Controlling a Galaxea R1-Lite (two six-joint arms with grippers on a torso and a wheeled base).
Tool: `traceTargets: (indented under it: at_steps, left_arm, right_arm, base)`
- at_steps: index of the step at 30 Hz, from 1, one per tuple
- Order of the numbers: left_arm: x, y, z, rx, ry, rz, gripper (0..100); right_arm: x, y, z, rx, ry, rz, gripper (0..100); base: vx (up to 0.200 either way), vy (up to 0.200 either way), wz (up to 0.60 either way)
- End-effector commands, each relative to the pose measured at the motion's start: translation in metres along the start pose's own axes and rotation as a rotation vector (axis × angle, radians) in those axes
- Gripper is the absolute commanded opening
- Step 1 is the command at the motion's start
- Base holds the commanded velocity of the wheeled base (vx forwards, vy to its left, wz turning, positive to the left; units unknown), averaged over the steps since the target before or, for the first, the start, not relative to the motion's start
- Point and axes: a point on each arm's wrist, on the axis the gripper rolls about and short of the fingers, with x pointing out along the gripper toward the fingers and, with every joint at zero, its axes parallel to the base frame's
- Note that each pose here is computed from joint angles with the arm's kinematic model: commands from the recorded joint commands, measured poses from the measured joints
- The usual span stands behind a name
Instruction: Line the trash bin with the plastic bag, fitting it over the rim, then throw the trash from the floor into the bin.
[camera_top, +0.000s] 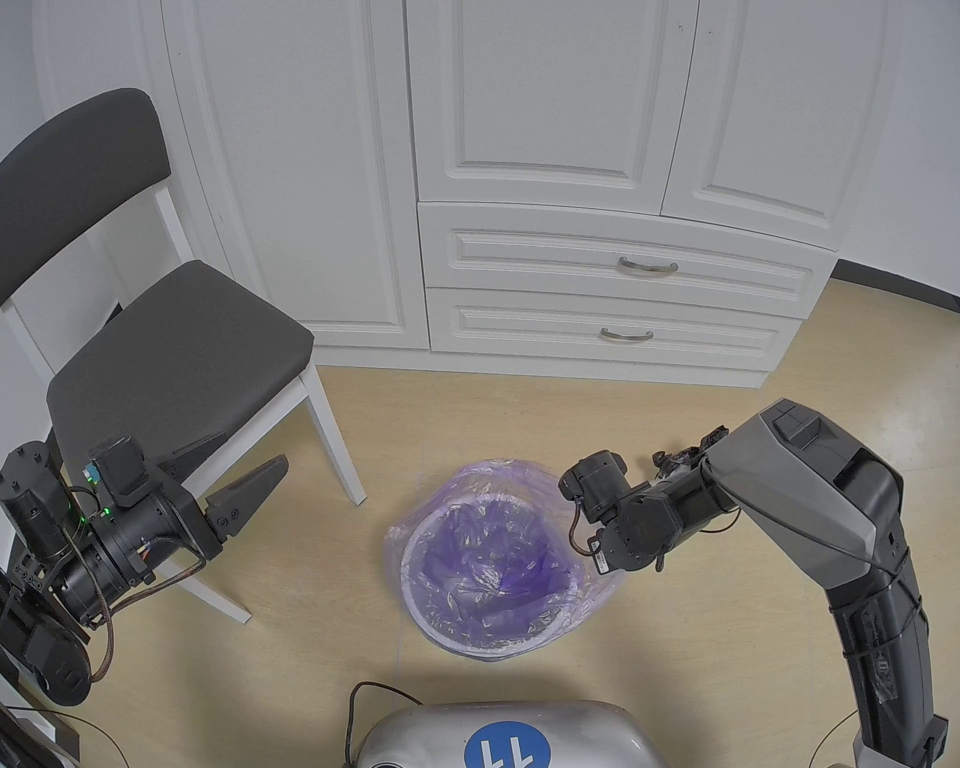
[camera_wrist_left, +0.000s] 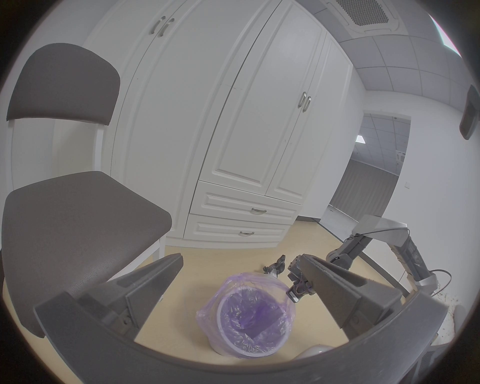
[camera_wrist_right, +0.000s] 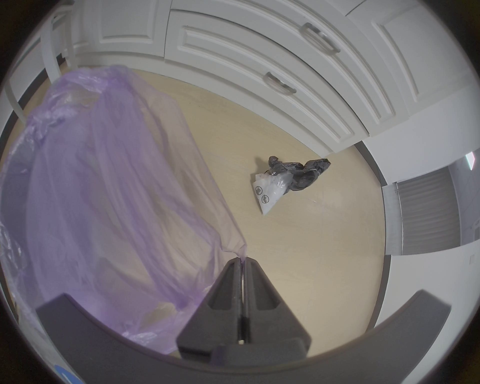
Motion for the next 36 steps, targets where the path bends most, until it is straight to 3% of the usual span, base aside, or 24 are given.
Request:
traceTargets:
  at_steps: [1,11,16,17,22,27,34,36]
  left_arm:
    - [0.001,0.001,-0.002,-0.005,0.009,0.001,100]
    - [0.003,-0.001,-0.007,-0.015,0.031,-0.008,100]
    - [0.004,-0.004,-0.015,0.01,0.064,-0.024,100]
    - [0.004,-0.003,-0.016,0.026,0.069,-0.022,100]
    - [0.004,-0.002,-0.019,0.05,0.084,-0.021,100]
    - [0.004,-0.005,-0.021,0.047,0.094,-0.03,100]
    - [0.009,-0.015,-0.029,0.041,0.129,-0.084,100]
    - [0.014,-0.022,-0.038,0.043,0.164,-0.123,100]
  right_arm:
    - [0.026,0.014,-0.003,-0.037,0.012,-0.003,0]
    - [0.033,0.022,0.01,-0.089,-0.026,0.012,0]
    - [0.041,0.007,0.007,-0.161,0.011,-0.005,0]
    - [0.042,0.006,0.008,-0.155,0.007,-0.003,100]
    - [0.026,-0.006,0.021,-0.059,-0.037,0.049,100]
    - [-0.01,-0.03,0.025,-0.015,-0.063,0.121,100]
    - [-0.051,-0.056,0.004,0.06,-0.206,0.181,100]
    - [-0.066,-0.064,-0.009,0.104,-0.299,0.202,100]
  base:
    - [0.0,0.0,0.0]
    - [0.0,0.0,0.0]
    - [0.0,0.0,0.0]
    - [0.0,0.0,0.0]
    - [0.0,0.0,0.0]
    - [0.0,0.0,0.0]
    - [0.0,0.0,0.0]
    - [0.0,0.0,0.0]
